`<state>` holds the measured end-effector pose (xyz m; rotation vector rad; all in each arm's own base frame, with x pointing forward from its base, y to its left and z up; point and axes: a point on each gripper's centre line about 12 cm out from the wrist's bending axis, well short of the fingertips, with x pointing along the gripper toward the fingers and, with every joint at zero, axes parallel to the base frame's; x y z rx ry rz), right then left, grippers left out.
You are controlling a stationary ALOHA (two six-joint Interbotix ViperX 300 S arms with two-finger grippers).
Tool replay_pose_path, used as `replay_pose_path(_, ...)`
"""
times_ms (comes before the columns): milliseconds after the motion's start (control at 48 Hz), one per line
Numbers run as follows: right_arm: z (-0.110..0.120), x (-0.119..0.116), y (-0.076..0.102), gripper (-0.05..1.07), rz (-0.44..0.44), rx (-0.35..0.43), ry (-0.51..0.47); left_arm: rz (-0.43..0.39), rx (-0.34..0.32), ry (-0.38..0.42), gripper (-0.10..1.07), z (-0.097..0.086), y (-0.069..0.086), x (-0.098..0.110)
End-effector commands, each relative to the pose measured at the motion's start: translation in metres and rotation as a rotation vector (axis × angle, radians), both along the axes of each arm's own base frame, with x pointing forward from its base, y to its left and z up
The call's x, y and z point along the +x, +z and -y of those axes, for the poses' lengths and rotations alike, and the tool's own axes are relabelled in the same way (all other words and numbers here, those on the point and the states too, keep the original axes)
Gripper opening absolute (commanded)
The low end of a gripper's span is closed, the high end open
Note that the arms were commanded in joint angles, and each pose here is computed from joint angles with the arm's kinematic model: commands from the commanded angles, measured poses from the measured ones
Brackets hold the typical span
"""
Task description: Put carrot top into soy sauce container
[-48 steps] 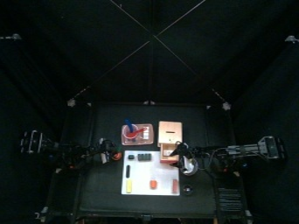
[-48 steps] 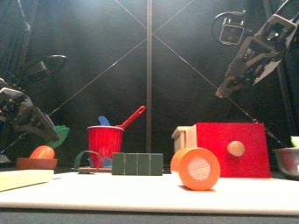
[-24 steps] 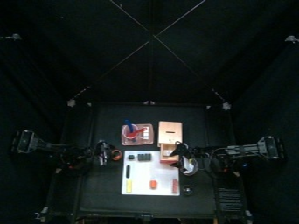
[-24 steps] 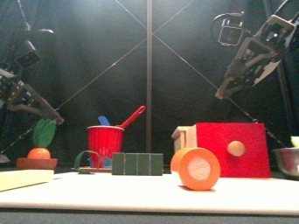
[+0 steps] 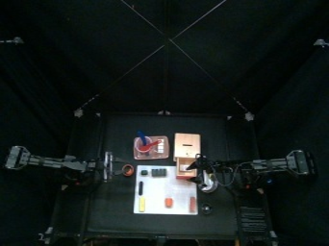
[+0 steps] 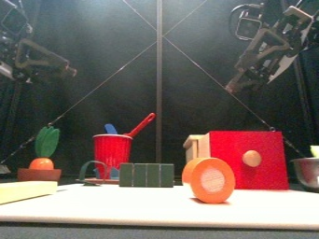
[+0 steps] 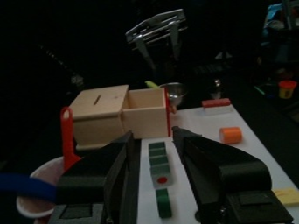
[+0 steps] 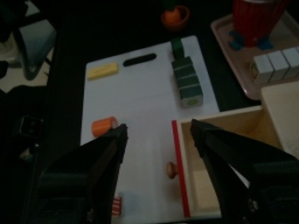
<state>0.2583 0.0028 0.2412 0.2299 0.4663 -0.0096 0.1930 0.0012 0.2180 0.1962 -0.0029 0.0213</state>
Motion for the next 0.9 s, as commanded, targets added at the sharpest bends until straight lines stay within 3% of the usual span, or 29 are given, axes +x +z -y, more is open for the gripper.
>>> replay_pose_path(0, -0.001, 0.002, 0.017, 0.92, 0.079, -0.019, -0.005, 0.04, 0.004, -0.02, 0.8, 0.004, 0.023, 0.013)
replay_pose_path(229, 0.0, 0.004, 0.02, 0.92, 0.166, -0.083, -0.03, -0.014, -0.111, -0.036, 0.8, 0.011, 0.031, 0.031)
replay_pose_path(562, 0.0, 0.008, 0.012, 0.92, 0.172, -0.1, -0.043, -0.057, -0.117, -0.057, 0.8, 0.016, 0.019, 0.031)
replay_pose_path(875, -0.001, 0.01, 0.017, 0.92, 0.186, -0.097, -0.041, -0.071, -0.107, -0.043, 0.8, 0.013, 0.013, 0.029)
